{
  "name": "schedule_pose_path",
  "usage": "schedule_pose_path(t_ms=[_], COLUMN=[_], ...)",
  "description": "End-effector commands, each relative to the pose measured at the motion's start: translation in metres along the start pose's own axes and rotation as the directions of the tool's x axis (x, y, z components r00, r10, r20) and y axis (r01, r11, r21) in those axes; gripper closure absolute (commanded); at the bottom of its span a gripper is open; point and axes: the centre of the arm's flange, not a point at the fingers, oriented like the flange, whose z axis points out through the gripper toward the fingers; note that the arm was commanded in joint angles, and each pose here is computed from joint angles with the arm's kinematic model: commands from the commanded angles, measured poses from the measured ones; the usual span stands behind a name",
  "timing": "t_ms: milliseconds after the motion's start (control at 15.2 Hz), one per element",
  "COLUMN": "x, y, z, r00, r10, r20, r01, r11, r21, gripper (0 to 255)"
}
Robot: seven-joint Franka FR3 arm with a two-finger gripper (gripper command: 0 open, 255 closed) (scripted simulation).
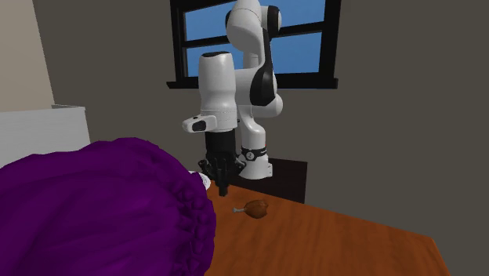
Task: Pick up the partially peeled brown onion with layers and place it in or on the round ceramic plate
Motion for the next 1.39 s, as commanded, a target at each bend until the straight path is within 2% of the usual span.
schedule_pose_path(t_ms=[0,66,132,594,1056,1320], x=[0.000,0.000,0.000,-0.014,-0.018,-0.018], y=[0.000,0.000,0.000,-0.078,-0.079,-0.079], z=[0.000,0.000,0.000,0.018,0.055,0.058], r00=[1.000,1.000,1.000,0.993,0.993,0.993], r10=[0.000,0.000,0.000,-0.070,-0.070,-0.070], r20=[0.000,0.000,0.000,0.093,0.093,0.093], r01=[0.000,0.000,0.000,0.068,0.068,0.068], r11=[1.000,1.000,1.000,0.997,0.997,0.997], r21=[0.000,0.000,0.000,0.023,0.023,0.023], gripper=[255,255,0,0,0,0])
